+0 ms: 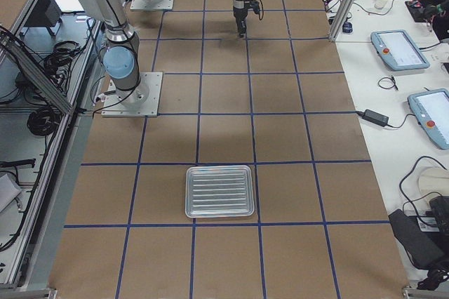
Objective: Place bearing gear from tray to pile
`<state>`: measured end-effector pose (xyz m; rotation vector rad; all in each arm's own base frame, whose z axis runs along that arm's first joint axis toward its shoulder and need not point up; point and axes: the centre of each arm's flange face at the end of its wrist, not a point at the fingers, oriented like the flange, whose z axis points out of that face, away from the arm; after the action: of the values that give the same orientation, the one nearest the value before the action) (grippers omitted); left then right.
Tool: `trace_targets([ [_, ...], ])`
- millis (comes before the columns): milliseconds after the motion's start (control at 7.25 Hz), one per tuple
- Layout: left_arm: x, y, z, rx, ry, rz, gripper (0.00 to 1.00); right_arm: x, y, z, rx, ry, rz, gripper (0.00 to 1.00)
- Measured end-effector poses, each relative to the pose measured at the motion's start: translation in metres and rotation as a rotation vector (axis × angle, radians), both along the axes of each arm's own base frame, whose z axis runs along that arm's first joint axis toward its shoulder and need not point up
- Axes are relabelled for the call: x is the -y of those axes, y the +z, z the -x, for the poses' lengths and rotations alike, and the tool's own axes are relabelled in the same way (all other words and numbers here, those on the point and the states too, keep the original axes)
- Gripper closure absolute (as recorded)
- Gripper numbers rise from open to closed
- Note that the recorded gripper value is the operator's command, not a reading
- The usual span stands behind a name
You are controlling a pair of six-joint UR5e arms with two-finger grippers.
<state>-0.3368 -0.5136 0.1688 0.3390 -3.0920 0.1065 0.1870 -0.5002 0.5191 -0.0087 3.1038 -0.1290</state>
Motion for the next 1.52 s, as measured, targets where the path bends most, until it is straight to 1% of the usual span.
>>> trace_targets([
  [138,0.001,0.001,0.0,-0.001,-0.001,0.002,1.0,0.0,0.0,0.0,-0.001,0.001,0.0,0.0],
  [276,0.002,0.006,0.0,-0.003,-0.002,0.008,1.0,-0.001,0.0,0.0,-0.001,0.001,0.0,0.0],
  [414,0.006,0.021,-0.006,-0.004,-0.01,0.019,1.0,-0.001,0.0,0.0,-0.001,0.002,0.0,0.0],
  [552,0.015,0.041,-0.033,0.017,-0.047,-0.001,1.0,-0.001,0.0,0.0,-0.002,0.002,-0.001,0.0],
  [690,0.029,0.063,-0.089,0.045,-0.09,-0.053,1.0,-0.001,0.0,0.0,-0.002,0.002,-0.001,0.0],
  [828,0.043,0.083,-0.163,0.062,-0.112,-0.095,1.0,-0.001,0.0,0.0,-0.003,0.004,0.0,0.0],
  [966,0.052,0.1,-0.246,0.082,-0.144,-0.118,1.0,-0.001,0.0,0.0,-0.003,0.007,0.0,0.0],
  [1103,0.051,0.11,-0.325,0.101,-0.188,-0.135,1.0,-0.001,0.0,0.0,-0.003,0.009,0.0,0.0],
  [1241,0.041,0.11,-0.39,0.104,-0.233,-0.151,1.0,-0.001,0.0,0.0,-0.002,0.01,0.0,0.0],
  [1379,0.027,0.097,-0.449,0.1,-0.268,-0.156,1.0,-0.001,-0.001,0.0,0.0,0.011,-0.001,0.0],
  [1517,0.011,0.077,-0.499,0.107,-0.292,-0.141,1.0,-0.001,-0.001,0.0,0.001,0.012,-0.003,0.0],
])
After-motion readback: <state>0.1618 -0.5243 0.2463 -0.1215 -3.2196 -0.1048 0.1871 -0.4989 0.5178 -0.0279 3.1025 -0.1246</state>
